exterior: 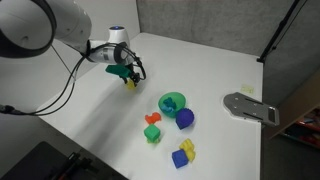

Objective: Put the green block on top of the yellow block, move the green bowl to the right, pick up the yellow toy on the left and put it in the green bowl

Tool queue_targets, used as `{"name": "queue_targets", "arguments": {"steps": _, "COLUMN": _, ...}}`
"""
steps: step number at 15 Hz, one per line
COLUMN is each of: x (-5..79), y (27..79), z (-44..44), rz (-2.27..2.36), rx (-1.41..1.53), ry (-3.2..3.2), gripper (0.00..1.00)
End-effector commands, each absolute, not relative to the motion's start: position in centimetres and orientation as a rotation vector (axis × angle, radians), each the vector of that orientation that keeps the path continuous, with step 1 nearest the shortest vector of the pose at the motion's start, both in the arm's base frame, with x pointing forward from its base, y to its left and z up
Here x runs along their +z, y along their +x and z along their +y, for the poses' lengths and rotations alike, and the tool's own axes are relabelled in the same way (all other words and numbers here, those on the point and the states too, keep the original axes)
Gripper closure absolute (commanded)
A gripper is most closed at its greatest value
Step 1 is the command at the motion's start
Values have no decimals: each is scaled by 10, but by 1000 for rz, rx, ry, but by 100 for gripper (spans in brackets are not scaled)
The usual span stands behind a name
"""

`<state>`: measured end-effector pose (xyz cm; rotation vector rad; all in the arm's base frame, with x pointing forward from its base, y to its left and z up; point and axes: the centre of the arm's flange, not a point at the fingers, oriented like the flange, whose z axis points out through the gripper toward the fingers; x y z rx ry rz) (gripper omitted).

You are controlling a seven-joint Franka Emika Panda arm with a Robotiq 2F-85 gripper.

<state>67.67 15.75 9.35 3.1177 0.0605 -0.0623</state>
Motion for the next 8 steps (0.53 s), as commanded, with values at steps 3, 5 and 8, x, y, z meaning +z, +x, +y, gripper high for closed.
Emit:
{"name": "queue_targets", "arguments": {"steps": 3, "x": 93, "y": 674, "z": 159, "rz": 100, "rx": -95, "ry": 3152, "gripper": 21}}
{"name": "queue_targets", "arguments": {"steps": 5, "x": 92, "y": 675, "z": 162, "rz": 111, "rx": -75, "ry": 3147, "gripper": 23}}
{"name": "queue_targets", "arguments": {"steps": 8, "x": 91, "y": 678, "z": 164, "rz": 128, "rx": -60, "ry": 3151, "gripper": 22}}
